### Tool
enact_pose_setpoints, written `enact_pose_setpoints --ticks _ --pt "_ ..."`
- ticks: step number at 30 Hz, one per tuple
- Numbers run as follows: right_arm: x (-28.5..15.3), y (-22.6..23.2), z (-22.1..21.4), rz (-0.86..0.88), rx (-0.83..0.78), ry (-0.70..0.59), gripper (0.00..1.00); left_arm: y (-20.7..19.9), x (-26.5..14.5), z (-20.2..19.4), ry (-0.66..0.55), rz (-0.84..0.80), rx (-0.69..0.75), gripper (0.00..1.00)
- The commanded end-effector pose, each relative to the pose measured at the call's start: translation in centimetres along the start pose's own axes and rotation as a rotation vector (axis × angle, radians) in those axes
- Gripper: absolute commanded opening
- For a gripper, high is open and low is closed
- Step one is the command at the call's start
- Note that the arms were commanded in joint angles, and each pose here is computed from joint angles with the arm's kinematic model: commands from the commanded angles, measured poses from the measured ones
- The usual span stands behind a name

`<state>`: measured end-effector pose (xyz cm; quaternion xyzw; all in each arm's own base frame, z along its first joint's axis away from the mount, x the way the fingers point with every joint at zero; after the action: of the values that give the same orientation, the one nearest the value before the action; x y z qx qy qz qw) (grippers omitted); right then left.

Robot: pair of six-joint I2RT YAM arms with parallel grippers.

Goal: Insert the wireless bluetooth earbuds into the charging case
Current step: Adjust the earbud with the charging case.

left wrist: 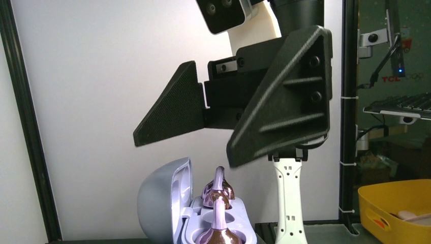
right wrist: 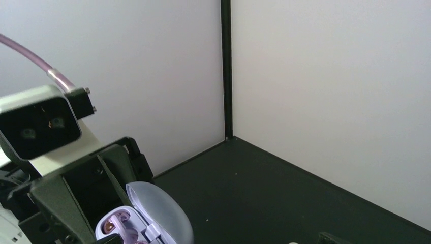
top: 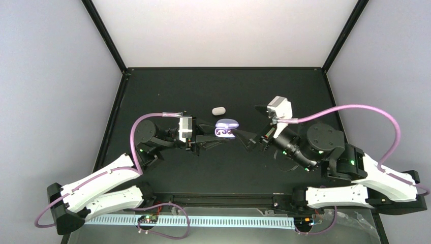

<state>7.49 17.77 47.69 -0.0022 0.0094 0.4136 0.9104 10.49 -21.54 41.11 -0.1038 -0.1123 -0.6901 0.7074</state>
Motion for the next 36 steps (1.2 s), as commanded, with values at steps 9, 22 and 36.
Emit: enact_pose_setpoints --ticks 9,22,36 --pt "-0.6 -0.7 1.8 -0.055 0.015 -0.048 1.00 -0.3 -0.1 0.3 -0.011 -0.009 0.011 0.02" --pt "0.7 0.4 1.4 -0.018 -0.018 -0.003 1.00 -0.3 -0.1 0.2 -0.008 -0.006 0.014 0.01" --pt "1.1 0.1 0.4 -0.083 -0.026 0.059 1.00 -0.4 -0.4 0.5 -0.016 0.007 0.026 0.02"
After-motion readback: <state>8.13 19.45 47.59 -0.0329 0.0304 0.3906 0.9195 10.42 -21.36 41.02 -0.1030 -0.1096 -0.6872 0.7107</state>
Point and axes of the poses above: each gripper's point midway between its finger pads, its own x axis out along the fingers, its own y axis along the line the jaws close on, z = x × y, the point moved 9 cm from there along -x, back along the fingers, and after that the axes turned 4 degrees about -x, right-handed, at the moved point
